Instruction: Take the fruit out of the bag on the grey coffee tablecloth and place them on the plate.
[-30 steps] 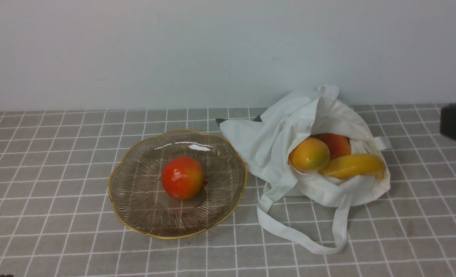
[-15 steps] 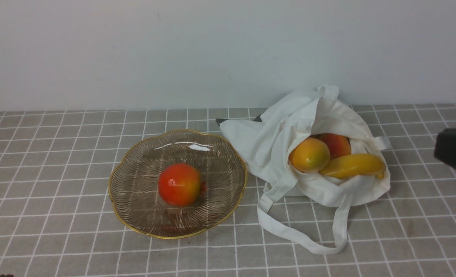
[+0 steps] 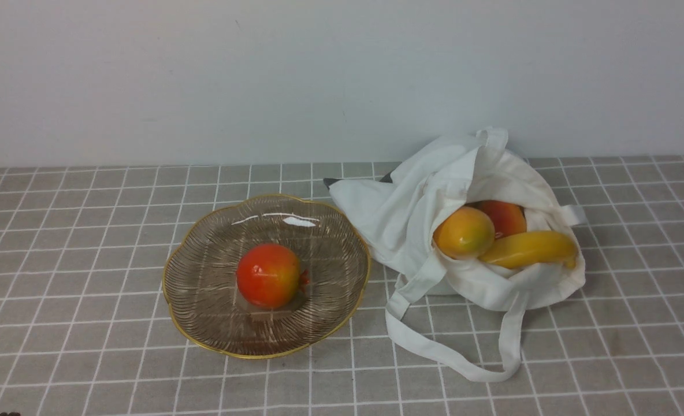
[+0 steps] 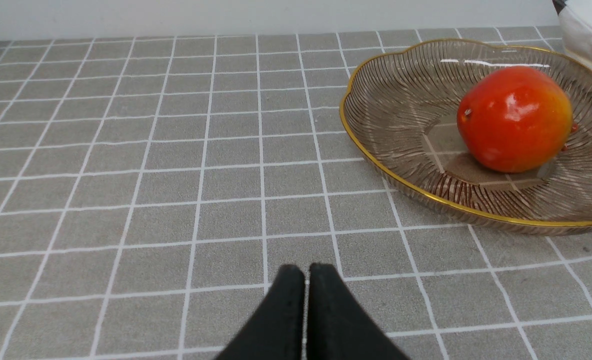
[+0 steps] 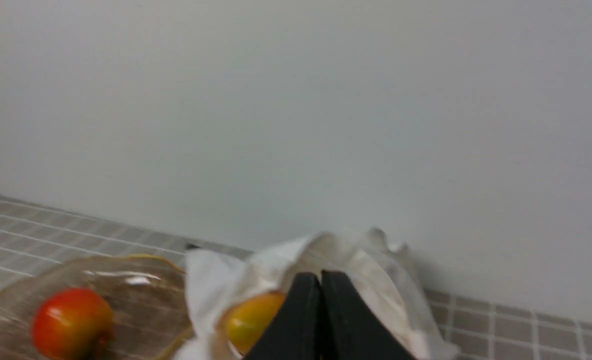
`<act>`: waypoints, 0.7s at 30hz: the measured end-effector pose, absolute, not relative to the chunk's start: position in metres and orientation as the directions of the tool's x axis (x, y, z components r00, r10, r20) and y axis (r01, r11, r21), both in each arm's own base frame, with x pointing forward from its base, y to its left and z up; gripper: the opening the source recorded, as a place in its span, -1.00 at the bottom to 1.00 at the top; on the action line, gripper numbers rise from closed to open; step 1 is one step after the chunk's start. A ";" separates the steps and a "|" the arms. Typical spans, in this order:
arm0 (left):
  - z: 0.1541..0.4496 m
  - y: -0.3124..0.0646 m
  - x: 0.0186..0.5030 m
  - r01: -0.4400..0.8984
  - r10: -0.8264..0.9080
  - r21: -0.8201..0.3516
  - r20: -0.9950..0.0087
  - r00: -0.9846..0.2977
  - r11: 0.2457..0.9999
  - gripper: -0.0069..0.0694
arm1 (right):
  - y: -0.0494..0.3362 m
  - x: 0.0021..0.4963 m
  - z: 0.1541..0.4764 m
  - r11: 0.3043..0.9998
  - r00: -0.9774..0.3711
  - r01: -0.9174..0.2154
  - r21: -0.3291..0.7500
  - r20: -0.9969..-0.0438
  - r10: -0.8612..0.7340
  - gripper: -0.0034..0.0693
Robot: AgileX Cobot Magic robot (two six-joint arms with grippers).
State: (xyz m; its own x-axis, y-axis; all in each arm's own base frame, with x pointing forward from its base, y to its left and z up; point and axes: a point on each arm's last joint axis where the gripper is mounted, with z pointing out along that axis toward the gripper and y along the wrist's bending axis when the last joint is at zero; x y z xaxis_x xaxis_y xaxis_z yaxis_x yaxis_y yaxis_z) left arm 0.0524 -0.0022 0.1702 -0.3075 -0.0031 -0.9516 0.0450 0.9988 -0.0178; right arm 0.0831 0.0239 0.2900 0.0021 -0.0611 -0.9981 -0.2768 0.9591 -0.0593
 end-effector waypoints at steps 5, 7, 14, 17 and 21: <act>0.170 -0.002 0.052 0.045 -0.003 -0.018 -0.952 -0.307 0.999 -0.84 | 0.007 0.069 0.212 0.992 -0.092 -0.110 -0.064 -0.993 -0.075 -0.94; 0.170 -0.002 0.052 0.045 -0.003 -0.018 -0.952 -0.307 0.999 -0.84 | 0.003 0.063 0.195 0.996 -0.100 -0.058 -0.064 -0.993 -0.070 -0.94; 0.170 -0.002 0.052 0.045 -0.003 -0.018 -0.952 -0.307 0.999 -0.84 | -0.002 0.055 0.181 0.998 -0.203 0.010 -0.065 -0.977 -0.061 -0.94; 0.170 -0.002 0.052 0.045 -0.003 -0.018 -0.952 -0.307 0.999 -0.84 | -0.002 0.055 0.180 0.998 -0.208 0.011 -0.064 -0.976 -0.060 -0.94; 0.170 -0.002 0.052 0.045 -0.003 -0.018 -0.952 -0.307 0.999 -0.84 | -0.002 0.055 0.180 0.998 -0.209 0.012 -0.063 -0.976 -0.059 -0.94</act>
State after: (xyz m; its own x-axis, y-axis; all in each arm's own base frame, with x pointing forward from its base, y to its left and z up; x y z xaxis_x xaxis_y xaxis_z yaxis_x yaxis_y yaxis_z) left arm 0.0524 -0.0022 0.1702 -0.3075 -0.0031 -0.9516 0.0450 0.9988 -0.0178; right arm 0.0548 -0.0025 0.1802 -0.2091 -0.0592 -0.9761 0.0120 0.9979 -0.0631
